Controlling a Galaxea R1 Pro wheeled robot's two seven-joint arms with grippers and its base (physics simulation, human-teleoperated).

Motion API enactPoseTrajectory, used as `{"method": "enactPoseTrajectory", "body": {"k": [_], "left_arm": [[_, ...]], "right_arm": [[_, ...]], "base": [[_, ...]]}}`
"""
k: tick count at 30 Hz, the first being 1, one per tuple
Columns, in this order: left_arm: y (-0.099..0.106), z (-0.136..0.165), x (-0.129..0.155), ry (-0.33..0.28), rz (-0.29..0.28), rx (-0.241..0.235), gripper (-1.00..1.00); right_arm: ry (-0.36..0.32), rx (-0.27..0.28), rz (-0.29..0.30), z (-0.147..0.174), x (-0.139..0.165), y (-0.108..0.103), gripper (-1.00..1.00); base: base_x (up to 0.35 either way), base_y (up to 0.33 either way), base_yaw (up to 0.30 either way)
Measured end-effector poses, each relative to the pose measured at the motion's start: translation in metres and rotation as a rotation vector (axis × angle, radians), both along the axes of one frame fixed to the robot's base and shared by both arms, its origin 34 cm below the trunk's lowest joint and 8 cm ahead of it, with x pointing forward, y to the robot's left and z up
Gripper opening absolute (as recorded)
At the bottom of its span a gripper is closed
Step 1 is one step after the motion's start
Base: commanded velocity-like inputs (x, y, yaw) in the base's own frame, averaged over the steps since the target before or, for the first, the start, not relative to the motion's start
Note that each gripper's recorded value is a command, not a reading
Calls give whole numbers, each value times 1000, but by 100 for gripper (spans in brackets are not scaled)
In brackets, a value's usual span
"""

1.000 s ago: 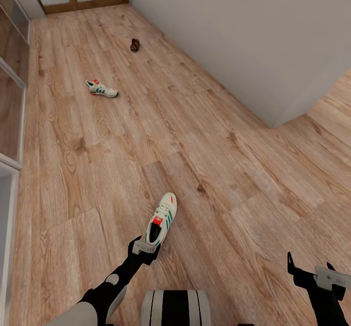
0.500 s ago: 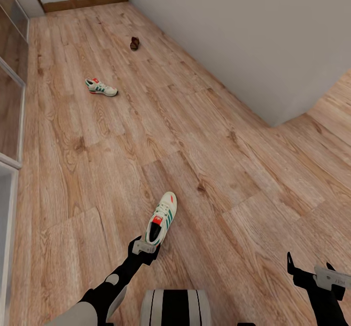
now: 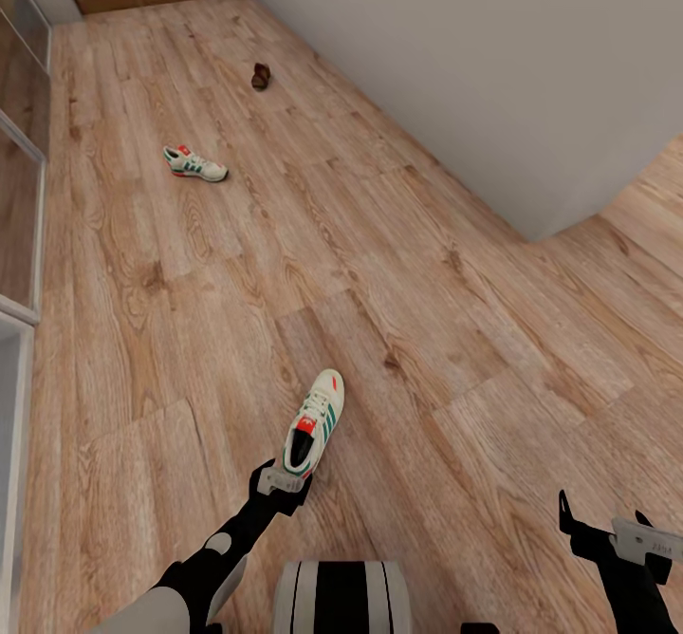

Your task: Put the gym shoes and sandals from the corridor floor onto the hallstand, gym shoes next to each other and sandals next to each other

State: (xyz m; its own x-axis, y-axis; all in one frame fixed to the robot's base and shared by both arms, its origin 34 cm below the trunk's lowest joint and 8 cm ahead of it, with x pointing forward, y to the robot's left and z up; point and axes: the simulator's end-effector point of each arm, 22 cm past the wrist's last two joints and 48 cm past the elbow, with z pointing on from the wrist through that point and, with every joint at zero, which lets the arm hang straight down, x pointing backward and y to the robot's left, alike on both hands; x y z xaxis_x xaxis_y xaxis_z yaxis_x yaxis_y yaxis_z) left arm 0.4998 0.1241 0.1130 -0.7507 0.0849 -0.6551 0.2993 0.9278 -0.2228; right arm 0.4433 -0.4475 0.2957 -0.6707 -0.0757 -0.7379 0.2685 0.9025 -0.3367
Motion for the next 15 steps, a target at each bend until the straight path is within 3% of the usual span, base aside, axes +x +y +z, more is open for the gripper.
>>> {"method": "enactPoseTrajectory", "body": {"k": [15], "left_arm": [[0, -2, -2, 5, 0, 0, 100]], "right_arm": [[5, 0, 0, -2, -1, 0, 100]], "base": [[0, 0, 0]]}}
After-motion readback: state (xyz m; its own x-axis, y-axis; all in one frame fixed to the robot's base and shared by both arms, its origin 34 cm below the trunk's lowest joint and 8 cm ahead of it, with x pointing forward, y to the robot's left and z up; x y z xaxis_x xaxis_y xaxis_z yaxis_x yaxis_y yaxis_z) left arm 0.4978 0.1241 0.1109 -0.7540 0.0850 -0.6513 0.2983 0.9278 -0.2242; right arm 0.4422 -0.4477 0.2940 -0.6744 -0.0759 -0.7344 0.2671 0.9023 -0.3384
